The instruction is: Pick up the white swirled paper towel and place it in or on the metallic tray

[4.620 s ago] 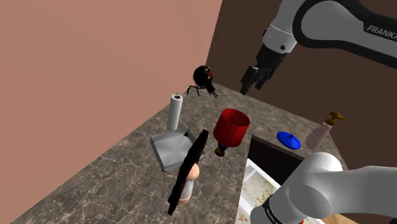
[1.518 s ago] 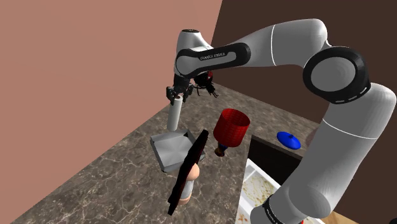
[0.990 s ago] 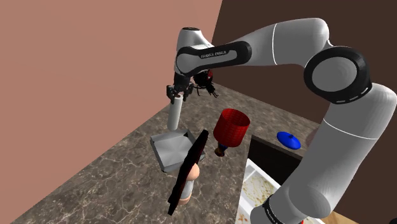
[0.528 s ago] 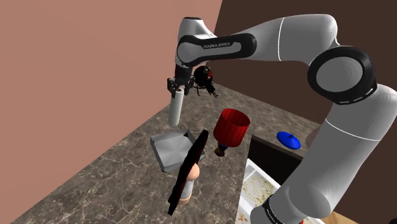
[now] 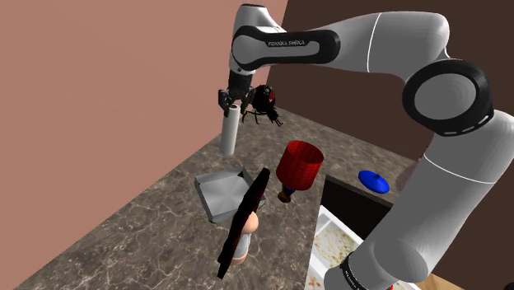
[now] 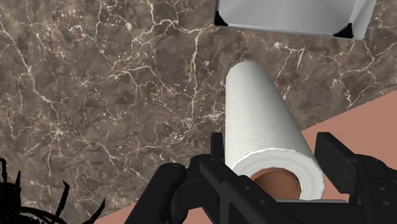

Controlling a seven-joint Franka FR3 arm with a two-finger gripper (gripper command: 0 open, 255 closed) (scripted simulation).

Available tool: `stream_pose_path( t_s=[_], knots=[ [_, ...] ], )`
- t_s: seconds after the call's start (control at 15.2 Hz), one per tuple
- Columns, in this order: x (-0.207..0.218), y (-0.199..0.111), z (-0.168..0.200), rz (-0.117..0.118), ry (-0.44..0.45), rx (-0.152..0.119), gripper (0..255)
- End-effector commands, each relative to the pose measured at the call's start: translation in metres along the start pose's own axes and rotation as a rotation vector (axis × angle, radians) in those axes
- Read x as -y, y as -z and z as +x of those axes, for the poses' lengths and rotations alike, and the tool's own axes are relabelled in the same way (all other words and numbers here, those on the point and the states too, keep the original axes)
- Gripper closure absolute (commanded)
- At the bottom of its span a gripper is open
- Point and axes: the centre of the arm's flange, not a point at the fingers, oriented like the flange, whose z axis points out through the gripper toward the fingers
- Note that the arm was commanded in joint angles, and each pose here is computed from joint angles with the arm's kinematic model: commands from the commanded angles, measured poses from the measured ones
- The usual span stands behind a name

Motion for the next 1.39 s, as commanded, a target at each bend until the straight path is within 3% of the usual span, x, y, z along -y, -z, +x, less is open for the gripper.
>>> stream_pose_path(
  t_s=[0.0,0.33,1.32],
  knots=[
    [-0.001,0.01,0.0,0.0,0.0,0.0,255],
    [-0.003,0.036,0.002,0.0,0.0,0.0,255],
    [0.047,0.142,-0.153,0.0,0.0,0.0,255]
  ],
)
